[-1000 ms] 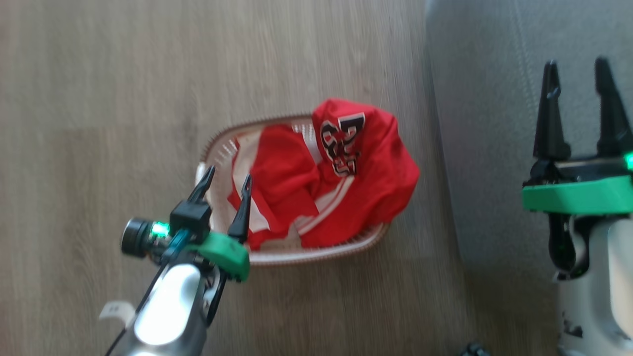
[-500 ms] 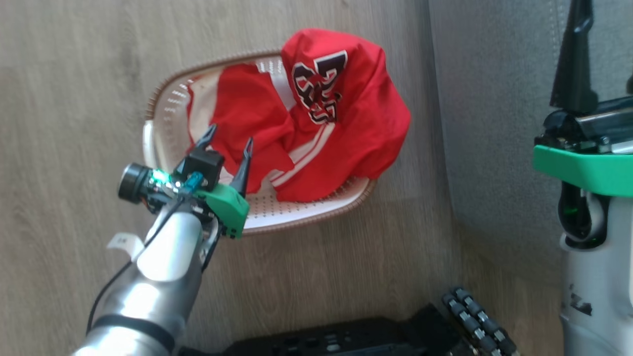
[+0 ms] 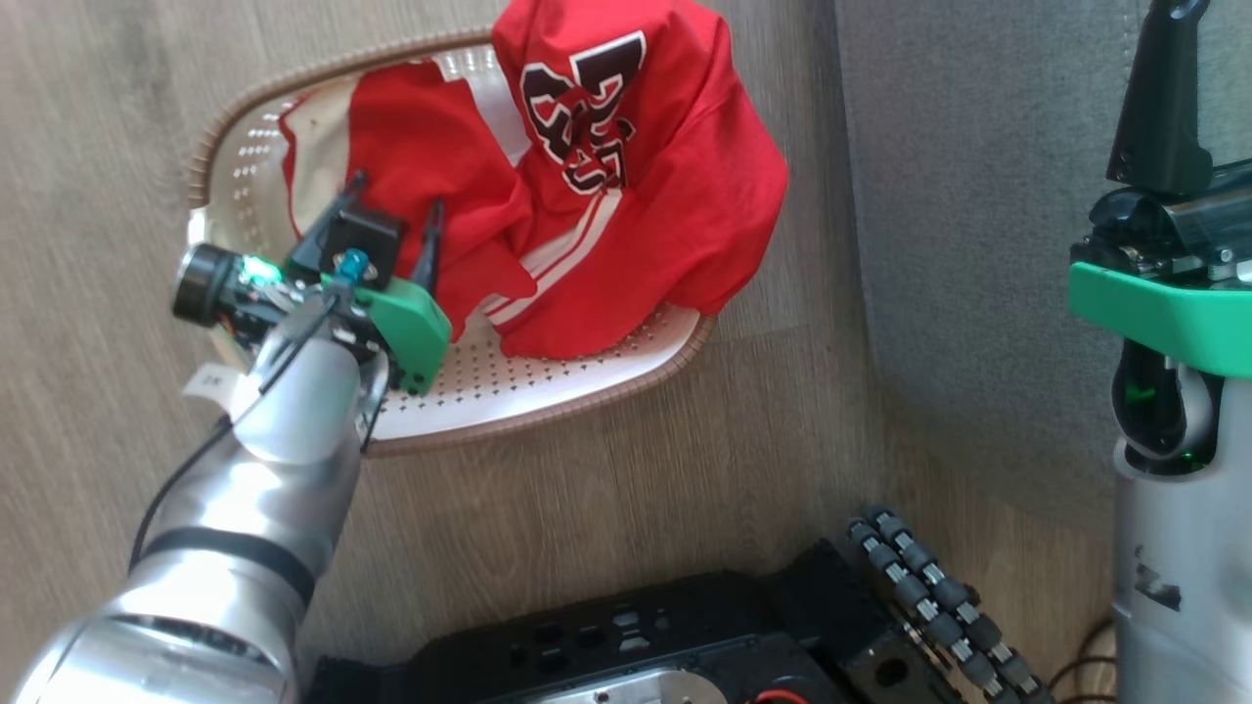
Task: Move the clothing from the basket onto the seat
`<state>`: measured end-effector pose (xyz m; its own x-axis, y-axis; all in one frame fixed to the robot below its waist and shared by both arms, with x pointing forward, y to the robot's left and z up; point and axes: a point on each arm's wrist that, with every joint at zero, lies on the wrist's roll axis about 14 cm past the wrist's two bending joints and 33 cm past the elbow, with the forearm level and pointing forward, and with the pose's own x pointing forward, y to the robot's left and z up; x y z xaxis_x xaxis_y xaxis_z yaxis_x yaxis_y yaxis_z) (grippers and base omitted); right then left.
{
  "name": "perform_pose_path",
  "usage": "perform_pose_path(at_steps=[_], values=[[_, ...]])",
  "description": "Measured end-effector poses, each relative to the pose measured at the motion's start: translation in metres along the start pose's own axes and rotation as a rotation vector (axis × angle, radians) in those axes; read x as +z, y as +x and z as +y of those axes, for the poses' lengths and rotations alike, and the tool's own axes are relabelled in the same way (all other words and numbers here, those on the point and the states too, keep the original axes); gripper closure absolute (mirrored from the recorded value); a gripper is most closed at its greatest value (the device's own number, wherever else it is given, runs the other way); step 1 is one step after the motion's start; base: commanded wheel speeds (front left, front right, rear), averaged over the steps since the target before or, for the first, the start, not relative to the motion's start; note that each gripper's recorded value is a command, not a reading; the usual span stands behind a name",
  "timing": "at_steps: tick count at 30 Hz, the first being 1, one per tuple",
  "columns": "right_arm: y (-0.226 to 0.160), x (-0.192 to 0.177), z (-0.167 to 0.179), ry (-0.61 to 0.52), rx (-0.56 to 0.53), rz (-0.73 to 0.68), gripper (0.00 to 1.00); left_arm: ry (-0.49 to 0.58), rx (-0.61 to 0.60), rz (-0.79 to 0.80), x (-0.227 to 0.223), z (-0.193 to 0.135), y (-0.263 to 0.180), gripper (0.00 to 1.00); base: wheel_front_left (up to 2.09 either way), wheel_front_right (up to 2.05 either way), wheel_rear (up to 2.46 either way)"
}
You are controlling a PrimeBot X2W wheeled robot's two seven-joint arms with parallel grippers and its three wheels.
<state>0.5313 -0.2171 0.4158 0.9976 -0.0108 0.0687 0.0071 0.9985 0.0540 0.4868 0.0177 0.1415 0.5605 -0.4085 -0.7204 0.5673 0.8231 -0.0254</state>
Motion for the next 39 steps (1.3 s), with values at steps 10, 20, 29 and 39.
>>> perform_pose_path(at_steps=[10,20,29,39], values=[[0.004,-0.002,0.001,-0.001,0.01,-0.006,0.0,0.023,0.012,0.052,-0.011,0.003,0.014,0.0,0.0,0.0,0.0],[0.003,0.008,0.001,0.003,0.01,-0.025,0.0,0.048,-0.013,0.083,-0.01,-0.004,0.01,1.0,0.0,0.0,0.0],[0.003,0.028,0.006,0.019,0.017,-0.062,0.0,0.034,-0.012,0.028,0.012,-0.002,-0.008,1.0,0.0,0.0,0.0],[-0.014,0.055,0.016,0.031,0.027,-0.071,0.0,0.001,-0.056,-0.104,0.055,-0.018,-0.058,1.0,0.0,0.0,0.0]])
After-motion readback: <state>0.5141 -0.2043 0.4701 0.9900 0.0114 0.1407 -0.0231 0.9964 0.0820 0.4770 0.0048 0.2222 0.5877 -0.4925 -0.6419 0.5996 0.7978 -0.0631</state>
